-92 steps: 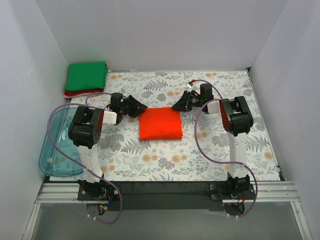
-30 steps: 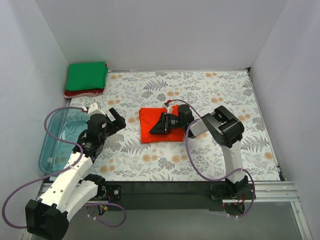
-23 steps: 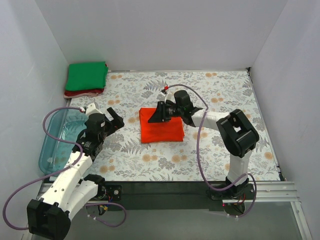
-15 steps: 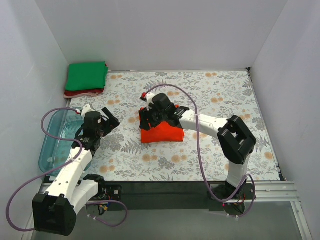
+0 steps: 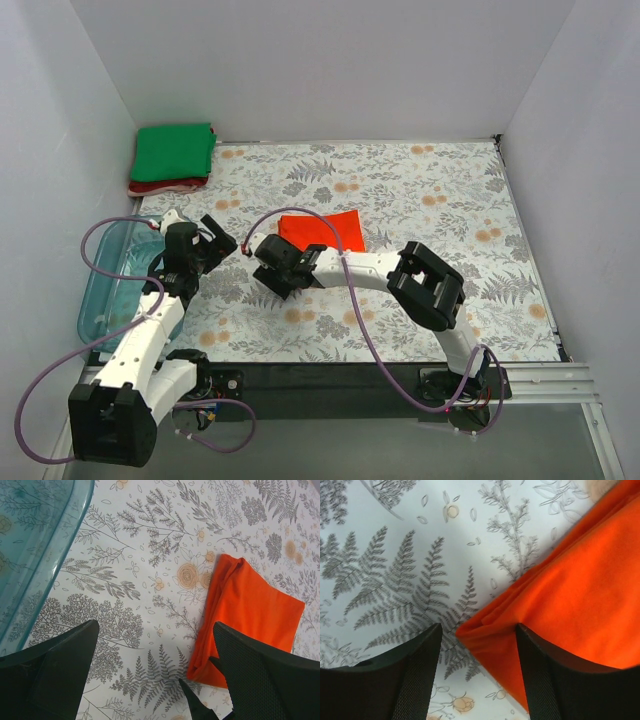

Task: Fold and stack the t-shirts
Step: Neatly place the folded tshirt to the corner

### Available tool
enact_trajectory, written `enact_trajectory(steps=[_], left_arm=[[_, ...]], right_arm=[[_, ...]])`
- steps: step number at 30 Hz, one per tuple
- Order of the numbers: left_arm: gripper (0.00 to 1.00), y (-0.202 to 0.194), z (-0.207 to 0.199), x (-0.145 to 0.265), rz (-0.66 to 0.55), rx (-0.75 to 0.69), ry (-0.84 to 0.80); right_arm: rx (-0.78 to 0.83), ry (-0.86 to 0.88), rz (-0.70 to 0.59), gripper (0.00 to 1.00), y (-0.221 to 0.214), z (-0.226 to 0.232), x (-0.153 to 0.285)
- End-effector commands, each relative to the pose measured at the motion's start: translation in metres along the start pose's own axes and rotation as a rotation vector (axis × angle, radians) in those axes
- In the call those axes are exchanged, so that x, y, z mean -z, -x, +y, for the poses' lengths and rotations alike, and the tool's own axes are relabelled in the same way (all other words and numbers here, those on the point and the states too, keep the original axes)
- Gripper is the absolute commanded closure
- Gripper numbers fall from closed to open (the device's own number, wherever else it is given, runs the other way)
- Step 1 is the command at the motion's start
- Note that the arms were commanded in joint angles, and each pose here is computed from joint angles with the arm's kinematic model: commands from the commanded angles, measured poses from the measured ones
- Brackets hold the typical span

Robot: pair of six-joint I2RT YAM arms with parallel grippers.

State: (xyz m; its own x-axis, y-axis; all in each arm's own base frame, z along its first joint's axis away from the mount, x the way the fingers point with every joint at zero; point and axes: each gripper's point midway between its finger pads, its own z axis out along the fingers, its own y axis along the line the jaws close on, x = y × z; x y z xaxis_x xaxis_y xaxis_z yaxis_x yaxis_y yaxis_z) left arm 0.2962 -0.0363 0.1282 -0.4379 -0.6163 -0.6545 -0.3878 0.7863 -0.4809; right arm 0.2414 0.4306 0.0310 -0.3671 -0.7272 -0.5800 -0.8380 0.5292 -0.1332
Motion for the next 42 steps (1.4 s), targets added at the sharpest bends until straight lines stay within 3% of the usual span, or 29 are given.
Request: enact_trajectory(steps=[1, 5, 7, 8, 9, 12, 16, 22, 34, 41, 42], left_arm=[[0.02, -0.002, -0.004, 0.001, 0.019, 0.002, -0.026], [0.02, -0.006, -0.01, 0.0, 0.039, 0.004, -0.062], [0.02, -0.009, -0.011, -0.001, 0.049, -0.001, -0.067], [0.02, -0.008, -0.012, -0.002, 0.05, -0.004, -0.075], [0.02, -0.009, -0.014, -0.002, 0.055, -0.01, -0.086], [0.02, -0.018, -0.031, -0.003, 0.122, -0.037, -0.172], [0.02, -0.022, -0.053, -0.009, 0.187, 0.028, -0.245], [0.02, -0.036, -0.082, -0.029, 0.338, 0.143, -0.259], [0.02, -0.1, -0.138, -0.067, 0.499, 0.261, -0.311], [0.03, -0.14, -0.128, -0.087, 0.549, 0.261, -0.223], [0.1, -0.145, -0.127, -0.088, 0.554, 0.25, -0.219]], right_arm=[[0.062, -0.131, 0.016, 0.34, 0.002, -0.022, 0.003], [0.095, -0.194, 0.047, 0.43, -0.012, -0.03, 0.002], [0.113, -0.215, 0.061, 0.59, -0.018, -0.035, 0.004], [0.117, -0.221, 0.062, 0.74, -0.019, -0.036, 0.004], [0.121, -0.222, 0.062, 0.83, -0.019, -0.037, 0.006], [0.115, -0.196, 0.02, 0.99, -0.006, -0.035, 0.016], [0.037, -0.134, -0.121, 0.99, 0.03, -0.037, 0.048], [-0.085, -0.083, -0.228, 0.99, 0.048, -0.055, 0.075], [-0.19, 0.03, -0.261, 0.99, 0.035, -0.05, 0.062], [-0.217, 0.06, -0.278, 0.99, 0.033, -0.049, 0.059], [-0.224, 0.072, -0.28, 0.99, 0.034, -0.048, 0.059]])
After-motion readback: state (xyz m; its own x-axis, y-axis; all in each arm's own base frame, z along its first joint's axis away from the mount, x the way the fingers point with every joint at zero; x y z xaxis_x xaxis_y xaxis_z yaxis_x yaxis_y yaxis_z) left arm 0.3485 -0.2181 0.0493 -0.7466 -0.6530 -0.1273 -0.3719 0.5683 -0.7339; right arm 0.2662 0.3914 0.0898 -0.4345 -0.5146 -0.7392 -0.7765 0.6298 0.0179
